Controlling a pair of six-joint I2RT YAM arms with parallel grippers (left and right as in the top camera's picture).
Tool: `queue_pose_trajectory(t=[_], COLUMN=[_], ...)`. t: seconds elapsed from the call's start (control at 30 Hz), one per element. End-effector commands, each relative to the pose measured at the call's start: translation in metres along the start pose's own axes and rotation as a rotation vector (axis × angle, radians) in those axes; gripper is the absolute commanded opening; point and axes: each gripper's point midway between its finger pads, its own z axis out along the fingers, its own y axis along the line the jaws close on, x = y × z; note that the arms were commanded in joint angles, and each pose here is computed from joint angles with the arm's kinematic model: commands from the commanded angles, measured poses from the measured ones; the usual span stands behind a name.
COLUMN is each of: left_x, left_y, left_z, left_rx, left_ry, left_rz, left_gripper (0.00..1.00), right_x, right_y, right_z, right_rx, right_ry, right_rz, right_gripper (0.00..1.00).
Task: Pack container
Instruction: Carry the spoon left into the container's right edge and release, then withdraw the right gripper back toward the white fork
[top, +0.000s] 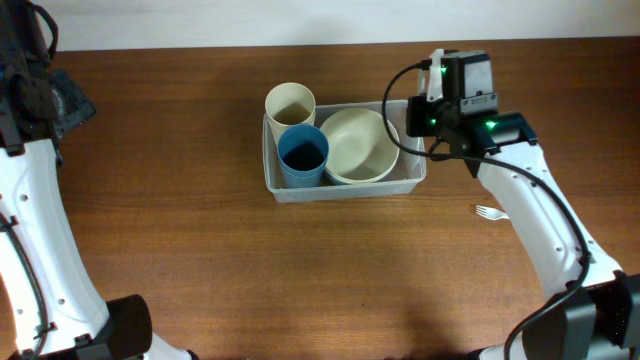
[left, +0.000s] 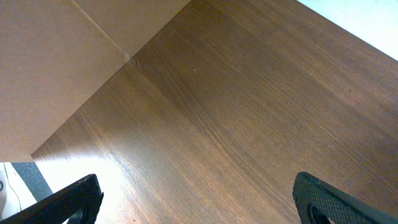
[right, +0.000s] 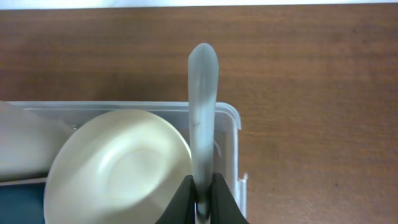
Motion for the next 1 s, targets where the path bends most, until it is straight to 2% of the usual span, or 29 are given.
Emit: queue_pose_trajectory(t=[0.0,0.3,0.47,0.57,0.63,0.7,0.73,0.97], left_x=[0.0,0.0,0.0,0.0,0.0,0.0,0.0,0.0], left_y=[-0.001,-0.001,-0.001,-0.001,-0.001,-0.001,-0.001,-0.001], left_z=[0.003,0.003,0.003,0.003,0.003,0.003,0.003,0.003], left_rx=[-0.003,-0.003,-0.003,-0.003,-0.003,-0.003,-0.003,-0.003], left_ry=[0.008,0.008,0.008,0.008,0.008,0.008,0.008,0.008], left_rz=[-0.015,-0.016,-0.015,-0.015,-0.016,-0.015,-0.015,-0.015], left_gripper=[1.0,1.0,1.0,1.0,0.99,0.99,1.0,1.0], right_x=[-0.001,0.02,0.02,0.016,0.01,0.0,-0.011,-0.036], right_y=[0.002,-0.004,-0.005,-0.01,-0.019,-0.027,-0.037,-0.076], right_z=[0.011,0.04,0.041,0.04,0.034,0.024,0.008,-0.06], right_rx=[0.012,0.04,0.041,0.07,0.132,0.185,0.256,0.44], right_ry=[0.006,0.081,0.082,0.071,0.063,0.06,0.053,0.031], right_rz=[-0.022,-0.022,-0.022,-0.02,-0.021,-0.013,0.029,0.355], right_gripper=[0.06,0.09,0.16,0.32,0.49,0.76,0.97,0.99])
